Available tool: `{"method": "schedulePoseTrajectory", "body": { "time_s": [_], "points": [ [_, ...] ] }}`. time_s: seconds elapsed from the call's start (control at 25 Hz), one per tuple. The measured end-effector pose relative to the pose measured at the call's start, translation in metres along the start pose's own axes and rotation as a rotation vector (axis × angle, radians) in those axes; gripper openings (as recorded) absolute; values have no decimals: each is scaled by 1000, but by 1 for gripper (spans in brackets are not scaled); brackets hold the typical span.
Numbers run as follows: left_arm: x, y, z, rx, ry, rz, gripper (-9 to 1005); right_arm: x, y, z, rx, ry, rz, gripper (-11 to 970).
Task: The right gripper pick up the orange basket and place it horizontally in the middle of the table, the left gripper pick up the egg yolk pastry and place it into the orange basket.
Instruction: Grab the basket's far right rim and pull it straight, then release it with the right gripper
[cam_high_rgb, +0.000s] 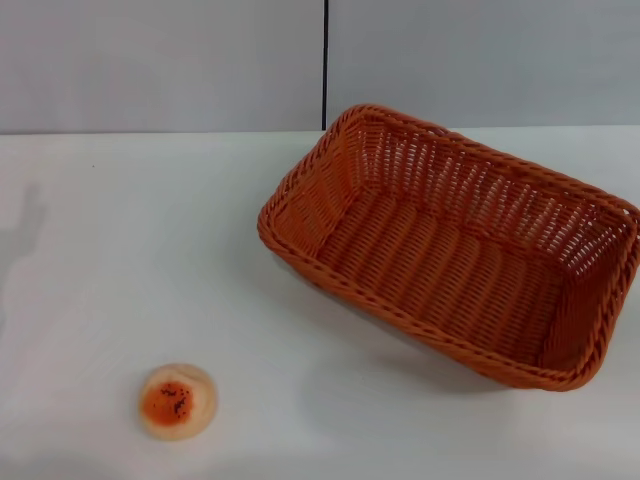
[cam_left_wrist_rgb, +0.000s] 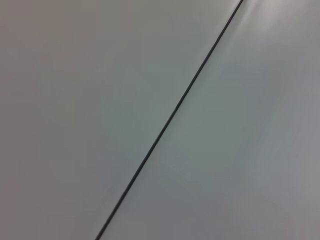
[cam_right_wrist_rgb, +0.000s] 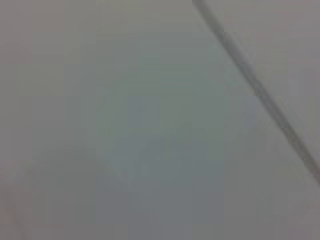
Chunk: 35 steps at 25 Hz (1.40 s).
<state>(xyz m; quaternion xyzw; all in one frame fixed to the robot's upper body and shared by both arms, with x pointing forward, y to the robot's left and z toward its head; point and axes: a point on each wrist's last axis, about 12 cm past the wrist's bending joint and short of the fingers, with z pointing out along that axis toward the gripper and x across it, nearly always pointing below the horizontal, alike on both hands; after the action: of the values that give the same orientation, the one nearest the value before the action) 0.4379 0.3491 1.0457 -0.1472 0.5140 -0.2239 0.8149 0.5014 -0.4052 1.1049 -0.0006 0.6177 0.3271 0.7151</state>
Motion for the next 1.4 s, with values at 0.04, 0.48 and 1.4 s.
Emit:
{"method": "schedulePoseTrajectory", "body": {
  "time_s": [0.04, 0.48, 1.4],
  "points": [
    [0, 0, 0, 2, 2, -1, 823, -5, 1, 3, -30, 33, -6, 461],
    [2, -1, 1, 13, 14, -14, 822, -72, 12, 53, -145, 497, 51, 487],
    [8, -4, -7, 34, 87, -70, 819, -56, 47, 155, -98, 1339, -185, 799]
  ]
}}
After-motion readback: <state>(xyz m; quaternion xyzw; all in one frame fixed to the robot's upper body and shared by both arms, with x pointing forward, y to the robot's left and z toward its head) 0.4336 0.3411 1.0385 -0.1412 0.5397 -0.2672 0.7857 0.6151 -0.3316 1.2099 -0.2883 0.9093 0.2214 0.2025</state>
